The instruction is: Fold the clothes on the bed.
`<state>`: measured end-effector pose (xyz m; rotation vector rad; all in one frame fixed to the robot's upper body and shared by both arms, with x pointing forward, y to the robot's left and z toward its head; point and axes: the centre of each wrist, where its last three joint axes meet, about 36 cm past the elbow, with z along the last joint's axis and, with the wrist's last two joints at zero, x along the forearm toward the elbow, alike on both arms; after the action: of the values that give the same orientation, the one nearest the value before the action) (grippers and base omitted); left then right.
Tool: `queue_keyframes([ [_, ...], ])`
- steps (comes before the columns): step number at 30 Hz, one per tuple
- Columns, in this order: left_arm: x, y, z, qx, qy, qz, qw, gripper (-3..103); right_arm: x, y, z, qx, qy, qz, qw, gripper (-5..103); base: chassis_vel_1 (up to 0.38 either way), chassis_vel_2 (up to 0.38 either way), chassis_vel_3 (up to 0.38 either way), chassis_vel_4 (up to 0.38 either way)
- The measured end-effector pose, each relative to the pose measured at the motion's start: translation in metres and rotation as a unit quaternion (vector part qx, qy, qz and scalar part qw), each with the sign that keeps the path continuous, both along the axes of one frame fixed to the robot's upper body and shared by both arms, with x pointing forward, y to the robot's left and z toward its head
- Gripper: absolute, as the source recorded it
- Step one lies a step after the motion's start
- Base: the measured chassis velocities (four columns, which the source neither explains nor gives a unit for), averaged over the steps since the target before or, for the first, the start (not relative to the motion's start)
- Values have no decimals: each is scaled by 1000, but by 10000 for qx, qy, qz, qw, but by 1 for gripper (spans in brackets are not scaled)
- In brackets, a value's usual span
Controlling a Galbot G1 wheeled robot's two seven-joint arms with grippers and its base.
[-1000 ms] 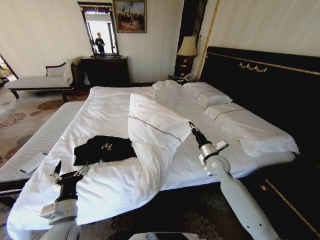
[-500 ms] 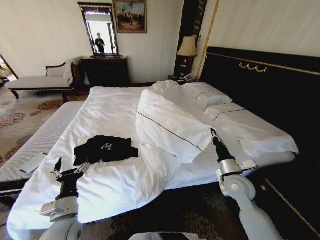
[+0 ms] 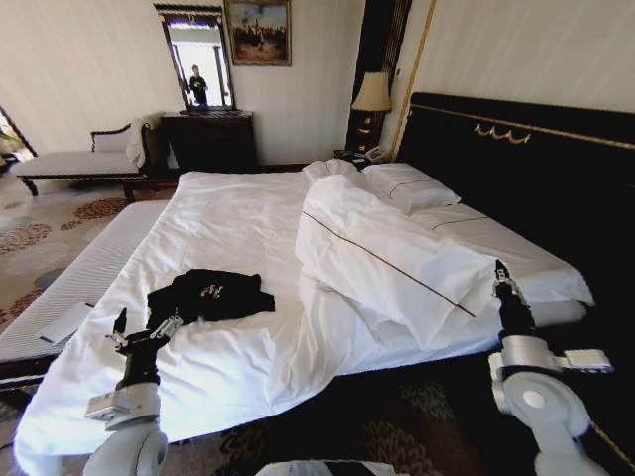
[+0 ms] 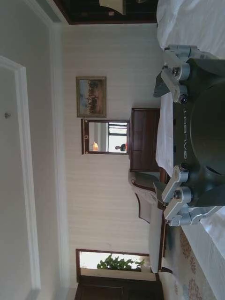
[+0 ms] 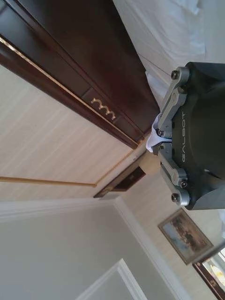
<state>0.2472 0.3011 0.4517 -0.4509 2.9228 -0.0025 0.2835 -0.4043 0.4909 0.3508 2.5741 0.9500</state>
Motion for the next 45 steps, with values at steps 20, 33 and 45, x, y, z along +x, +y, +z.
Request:
queue_keyframes([
  [20,27,2,-19,-246,15,-59,9997,100,-78,-104,6,-628,376,-1915,9788,0,0,0,0,0],
  [33,29,2,-15,-324,-80,-8,9994,100,-110,-125,-2,-678,739,-2471,9638,0,0,0,0,0],
  [45,43,6,-24,-530,13,-71,9986,100,-147,-105,-44,-329,1605,-2800,9459,0,0,0,0,0],
])
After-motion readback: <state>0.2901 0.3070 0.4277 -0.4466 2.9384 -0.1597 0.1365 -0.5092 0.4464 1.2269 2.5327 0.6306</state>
